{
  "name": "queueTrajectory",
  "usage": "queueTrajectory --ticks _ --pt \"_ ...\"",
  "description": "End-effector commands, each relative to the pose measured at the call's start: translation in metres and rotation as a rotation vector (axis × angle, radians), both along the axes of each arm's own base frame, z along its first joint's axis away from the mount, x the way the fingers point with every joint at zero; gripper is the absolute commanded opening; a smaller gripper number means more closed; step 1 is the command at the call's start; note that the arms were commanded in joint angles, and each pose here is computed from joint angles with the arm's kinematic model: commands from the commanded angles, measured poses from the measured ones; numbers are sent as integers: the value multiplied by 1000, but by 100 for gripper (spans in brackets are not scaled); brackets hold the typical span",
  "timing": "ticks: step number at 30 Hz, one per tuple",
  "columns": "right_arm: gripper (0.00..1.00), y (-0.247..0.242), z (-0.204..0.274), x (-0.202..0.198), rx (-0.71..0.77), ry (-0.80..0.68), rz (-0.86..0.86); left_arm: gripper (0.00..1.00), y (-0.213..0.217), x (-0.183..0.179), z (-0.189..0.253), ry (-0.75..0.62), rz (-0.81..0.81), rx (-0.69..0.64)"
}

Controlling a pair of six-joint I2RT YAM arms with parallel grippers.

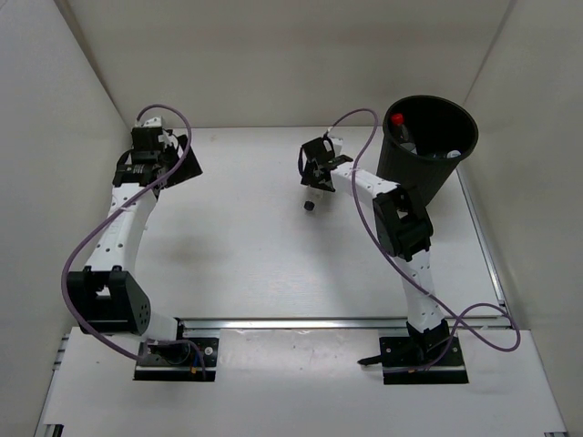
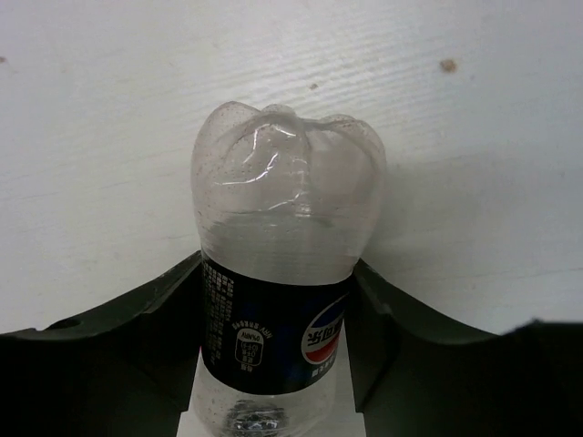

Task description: Put the plastic bottles in the bin

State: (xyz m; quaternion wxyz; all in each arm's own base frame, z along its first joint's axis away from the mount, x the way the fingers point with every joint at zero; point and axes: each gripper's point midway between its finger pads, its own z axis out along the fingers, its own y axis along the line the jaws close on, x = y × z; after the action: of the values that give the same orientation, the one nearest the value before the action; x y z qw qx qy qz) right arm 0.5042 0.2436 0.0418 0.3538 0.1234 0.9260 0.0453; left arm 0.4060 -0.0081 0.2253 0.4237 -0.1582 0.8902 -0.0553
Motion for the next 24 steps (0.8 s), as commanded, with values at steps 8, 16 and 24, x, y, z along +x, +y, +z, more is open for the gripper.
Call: queueTrajectory --ticks 8,16,24 --pt "45 29 210 14 41 -360 238 99 -43 -33 6 -61 -77 -20" --pt "43 -83 357 5 -60 -653 132 99 -130 -68 -19 -20 -276 27" --pt "42 -242 367 -7 -178 -703 -163 98 -193 -78 -37 -14 -439 -144"
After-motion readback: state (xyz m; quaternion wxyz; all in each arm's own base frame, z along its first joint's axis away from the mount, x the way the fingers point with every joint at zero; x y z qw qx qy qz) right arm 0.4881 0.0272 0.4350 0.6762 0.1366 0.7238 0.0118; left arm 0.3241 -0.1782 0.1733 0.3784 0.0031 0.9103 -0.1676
